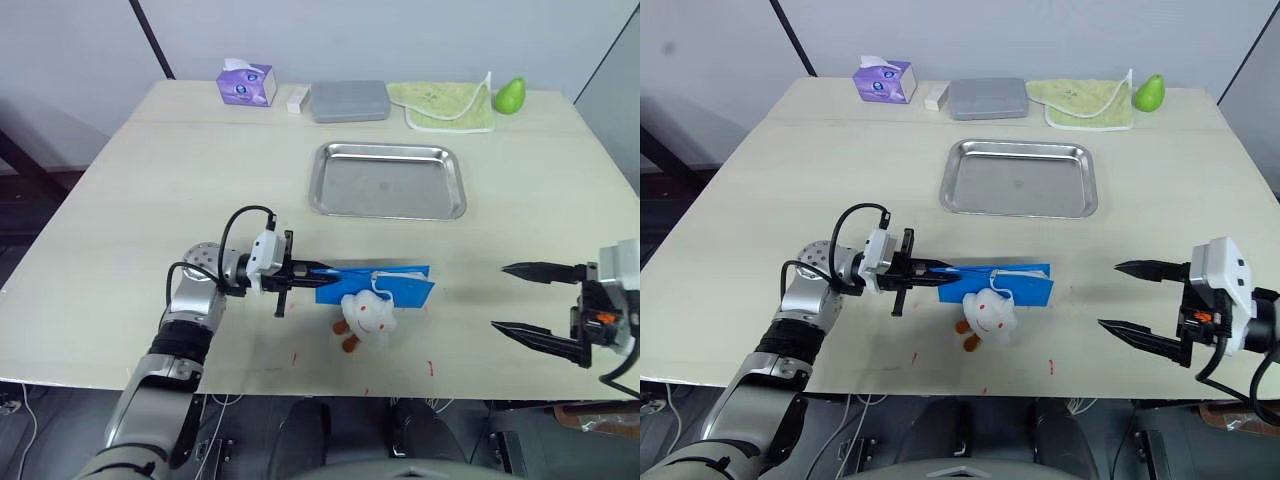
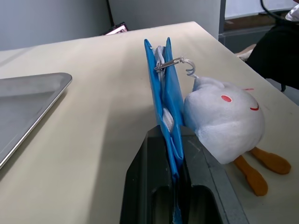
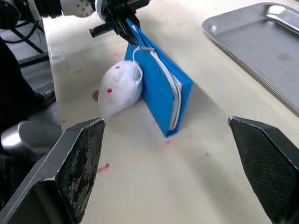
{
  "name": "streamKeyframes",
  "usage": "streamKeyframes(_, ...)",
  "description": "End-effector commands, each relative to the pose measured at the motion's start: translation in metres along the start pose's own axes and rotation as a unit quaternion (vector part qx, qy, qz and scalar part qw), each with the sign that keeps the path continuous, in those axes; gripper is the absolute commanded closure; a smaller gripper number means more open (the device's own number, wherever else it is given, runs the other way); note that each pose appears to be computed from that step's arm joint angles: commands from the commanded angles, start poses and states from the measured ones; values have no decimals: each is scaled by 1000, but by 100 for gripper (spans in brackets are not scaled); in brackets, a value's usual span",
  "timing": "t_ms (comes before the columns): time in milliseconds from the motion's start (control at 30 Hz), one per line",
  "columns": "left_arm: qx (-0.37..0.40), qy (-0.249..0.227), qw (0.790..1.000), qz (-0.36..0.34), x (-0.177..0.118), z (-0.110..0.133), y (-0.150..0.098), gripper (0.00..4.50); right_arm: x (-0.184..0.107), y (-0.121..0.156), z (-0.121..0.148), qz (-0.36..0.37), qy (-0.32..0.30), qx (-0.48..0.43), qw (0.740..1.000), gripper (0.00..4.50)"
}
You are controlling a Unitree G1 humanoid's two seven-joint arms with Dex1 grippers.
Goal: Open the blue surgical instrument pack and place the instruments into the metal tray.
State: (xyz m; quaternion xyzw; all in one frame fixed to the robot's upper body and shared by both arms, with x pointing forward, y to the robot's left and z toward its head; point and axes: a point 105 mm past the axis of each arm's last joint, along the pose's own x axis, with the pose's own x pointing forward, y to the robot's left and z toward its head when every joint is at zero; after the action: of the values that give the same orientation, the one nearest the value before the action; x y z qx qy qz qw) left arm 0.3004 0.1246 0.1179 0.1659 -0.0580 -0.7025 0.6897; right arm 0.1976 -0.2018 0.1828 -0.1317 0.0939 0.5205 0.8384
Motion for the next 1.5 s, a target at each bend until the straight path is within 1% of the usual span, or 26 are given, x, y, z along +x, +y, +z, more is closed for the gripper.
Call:
streamKeyframes(33, -8, 18, 1000, -24, -6, -6, -9, 450, -31, -3, 5, -28, 9, -22, 999, 6)
streamKeyframes(167, -9, 18, 1000, -23, -7, -6, -10, 450, -36, -3, 2, -35, 10, -26, 999, 6)
streamKeyframes(267, -9, 17, 1000, -22, -8, -6, -11, 450, -28, -2, 1, -30, 1, -25, 999, 6)
streamKeyframes(467, -9, 17, 1000, -25, -7, -5, -11, 450, 14, -8, -6, -14, -29, -21, 999, 6)
streamKeyframes(633, -6, 17, 999, -28, -7, -3, -11, 450, 65, -21, -14, 15, -66, -15, 998, 6)
streamKeyframes(733, -6, 18, 999, -28, -7, -3, -10, 450, 81, -25, -15, 30, -77, -17, 996, 6)
streamKeyframes(900, -6, 17, 999, -27, -6, -4, -10, 450, 104, -25, -19, 55, -88, -19, 994, 6)
streamKeyframes(1033, -5, 17, 999, -27, -7, -4, -11, 450, 112, -25, -15, 62, -105, -15, 992, 6)
streamKeyframes(1500, -4, 16, 999, -28, -5, -3, -11, 450, 128, -28, -18, 70, -115, -9, 991, 6)
